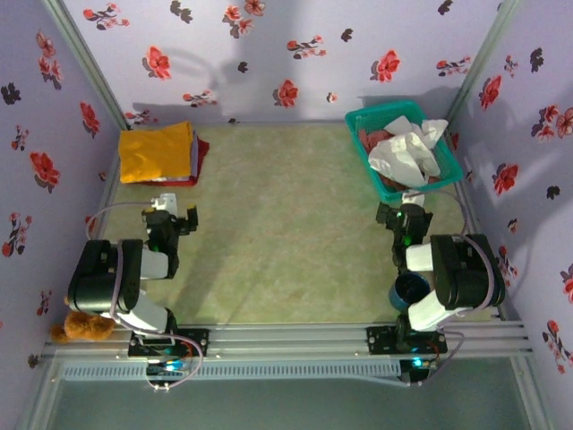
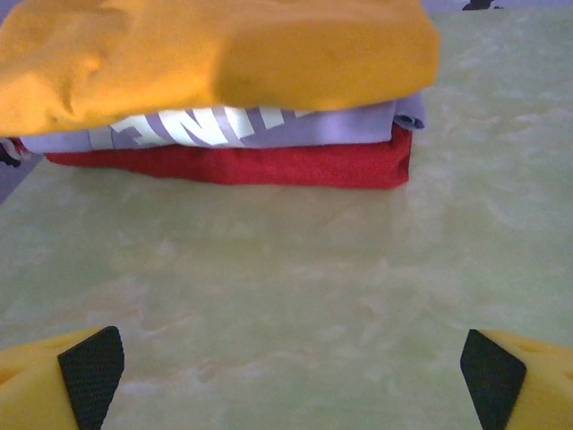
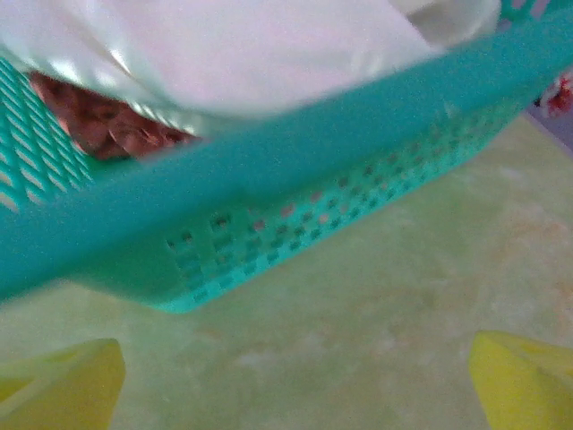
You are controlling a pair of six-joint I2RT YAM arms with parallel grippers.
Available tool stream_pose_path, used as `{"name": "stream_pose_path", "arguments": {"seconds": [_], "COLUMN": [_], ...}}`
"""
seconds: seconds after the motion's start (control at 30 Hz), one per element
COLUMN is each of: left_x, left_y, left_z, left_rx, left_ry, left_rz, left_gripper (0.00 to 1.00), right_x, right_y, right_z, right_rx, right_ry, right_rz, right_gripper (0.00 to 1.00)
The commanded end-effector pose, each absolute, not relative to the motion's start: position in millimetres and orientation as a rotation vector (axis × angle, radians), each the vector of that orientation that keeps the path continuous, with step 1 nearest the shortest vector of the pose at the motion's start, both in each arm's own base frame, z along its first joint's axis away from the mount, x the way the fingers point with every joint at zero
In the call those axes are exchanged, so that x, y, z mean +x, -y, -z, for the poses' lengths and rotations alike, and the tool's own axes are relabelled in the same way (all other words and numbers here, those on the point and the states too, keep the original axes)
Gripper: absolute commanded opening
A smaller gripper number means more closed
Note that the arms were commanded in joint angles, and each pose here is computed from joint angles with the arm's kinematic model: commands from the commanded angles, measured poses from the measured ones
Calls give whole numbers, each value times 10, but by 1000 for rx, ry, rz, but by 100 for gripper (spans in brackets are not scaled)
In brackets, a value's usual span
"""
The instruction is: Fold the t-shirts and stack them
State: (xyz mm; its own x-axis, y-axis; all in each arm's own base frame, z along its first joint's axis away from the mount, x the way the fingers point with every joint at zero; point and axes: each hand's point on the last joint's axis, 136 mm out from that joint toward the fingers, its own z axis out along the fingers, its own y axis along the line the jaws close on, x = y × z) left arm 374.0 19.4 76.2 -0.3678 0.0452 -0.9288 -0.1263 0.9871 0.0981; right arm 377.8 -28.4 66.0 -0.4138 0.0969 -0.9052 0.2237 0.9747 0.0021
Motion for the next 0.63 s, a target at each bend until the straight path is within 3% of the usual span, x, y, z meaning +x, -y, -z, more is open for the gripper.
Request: {"name": "stream_pose_path", "arguments": {"seconds": [0.0,0.6], "left_x": [3960,3902], "left_y": [-275,-271], "left_z": [-969,-983], "left_rx": [-115,-112], "left_ry": [-1910,-1876], "left_rz": [-195,-192], "left_gripper": [99,99], "right_x": [3939,3939], "right_y": [251,241], "right_z": [-854,-846], "right_rx": [229,222], "right_ry": [-1958,-1957], "right_rz": [89,84], "right_gripper": [99,99]}}
